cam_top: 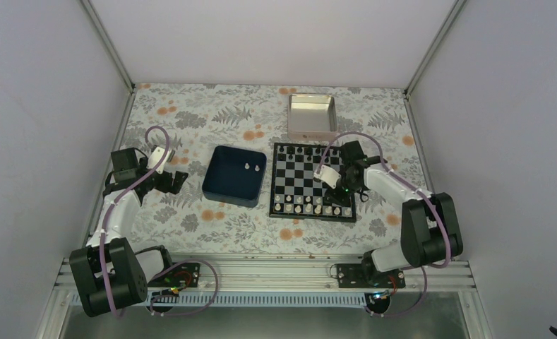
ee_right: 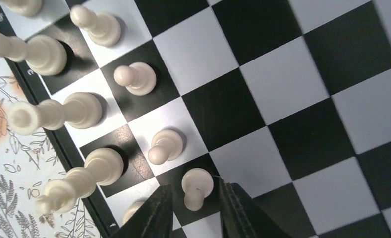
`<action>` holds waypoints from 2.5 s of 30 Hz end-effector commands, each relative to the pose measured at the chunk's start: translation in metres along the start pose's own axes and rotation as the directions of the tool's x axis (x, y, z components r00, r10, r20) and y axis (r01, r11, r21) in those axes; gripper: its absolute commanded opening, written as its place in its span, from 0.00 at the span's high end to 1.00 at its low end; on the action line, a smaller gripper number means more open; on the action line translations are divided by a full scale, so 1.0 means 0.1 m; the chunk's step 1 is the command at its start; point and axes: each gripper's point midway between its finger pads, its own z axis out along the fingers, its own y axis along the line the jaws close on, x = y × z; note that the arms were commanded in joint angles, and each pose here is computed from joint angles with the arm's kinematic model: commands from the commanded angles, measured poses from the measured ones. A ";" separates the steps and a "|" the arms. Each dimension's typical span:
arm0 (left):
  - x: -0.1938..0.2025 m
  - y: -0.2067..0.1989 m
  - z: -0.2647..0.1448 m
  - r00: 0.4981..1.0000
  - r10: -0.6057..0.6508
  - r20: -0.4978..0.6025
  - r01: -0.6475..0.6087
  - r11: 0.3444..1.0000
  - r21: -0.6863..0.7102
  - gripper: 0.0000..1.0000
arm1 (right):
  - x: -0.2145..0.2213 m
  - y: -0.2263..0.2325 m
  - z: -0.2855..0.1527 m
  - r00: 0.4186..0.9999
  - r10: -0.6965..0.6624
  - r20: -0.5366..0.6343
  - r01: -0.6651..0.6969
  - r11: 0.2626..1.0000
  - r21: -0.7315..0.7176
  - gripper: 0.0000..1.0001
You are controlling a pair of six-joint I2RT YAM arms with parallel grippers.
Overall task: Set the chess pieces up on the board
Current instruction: Place the chess piece on the chessboard, then pick up the chess piece from the storage box.
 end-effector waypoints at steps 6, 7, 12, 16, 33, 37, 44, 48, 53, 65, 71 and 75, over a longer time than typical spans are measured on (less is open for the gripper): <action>-0.04 0.00 0.00 1.000 0.014 0.023 -0.014 1.000 0.011 0.00 | -0.33 -0.10 -0.48 0.996 -0.044 0.080 0.040 0.998 0.057 0.61; -0.04 -0.01 0.00 1.000 0.014 0.023 -0.014 1.000 0.012 0.00 | -0.37 -0.11 -0.51 0.995 -0.048 0.092 0.043 0.998 0.054 0.61; -0.06 -0.01 -0.02 0.999 0.018 0.030 -0.018 1.000 0.010 0.00 | -0.73 -0.19 -0.66 0.988 -0.072 0.137 0.065 0.997 0.052 0.53; -0.07 -0.01 -0.03 0.999 0.022 0.035 -0.022 1.000 0.003 0.00 | -1.20 -0.16 -0.68 0.980 -0.139 0.142 0.131 0.989 0.061 0.49; -0.07 -0.01 -0.03 0.999 0.025 0.044 -0.025 1.000 0.004 0.00 | -2.73 0.35 0.25 0.905 -0.425 0.028 0.423 0.905 0.054 0.43; -0.06 -0.03 -0.03 0.999 0.020 0.043 -0.021 1.000 0.023 0.00 | -2.82 0.30 0.47 0.906 -0.423 -0.002 0.422 0.904 0.063 0.43; -0.04 -0.04 -0.03 0.999 0.020 0.041 -0.022 0.999 0.036 0.00 | -2.87 0.19 0.76 0.916 -0.399 -0.043 0.401 0.913 0.070 0.40; -0.05 -0.04 -0.04 0.999 0.017 0.046 -0.019 0.999 0.044 0.00 | -2.85 0.18 0.87 0.917 -0.394 -0.060 0.397 0.916 0.056 0.40; -0.04 -0.03 -0.04 0.999 0.011 0.046 -0.013 0.999 0.047 0.00 | -2.86 0.17 0.97 0.920 -0.388 -0.053 0.390 0.919 0.050 0.40; -0.04 -0.03 -0.06 0.998 0.008 0.055 -0.011 0.998 0.055 0.00 | -2.79 0.22 1.16 0.918 -0.388 -0.077 0.390 0.921 0.010 0.43; -0.04 -0.01 -0.07 0.998 0.003 0.057 -0.006 0.998 0.055 0.00 | -2.79 0.30 1.16 0.917 -0.394 -0.055 0.393 0.919 -0.028 0.52; -0.05 -0.01 -0.07 0.998 0.003 0.059 -0.006 0.999 0.054 0.00 | -2.80 0.35 1.16 0.915 -0.401 -0.042 0.399 0.916 -0.044 0.53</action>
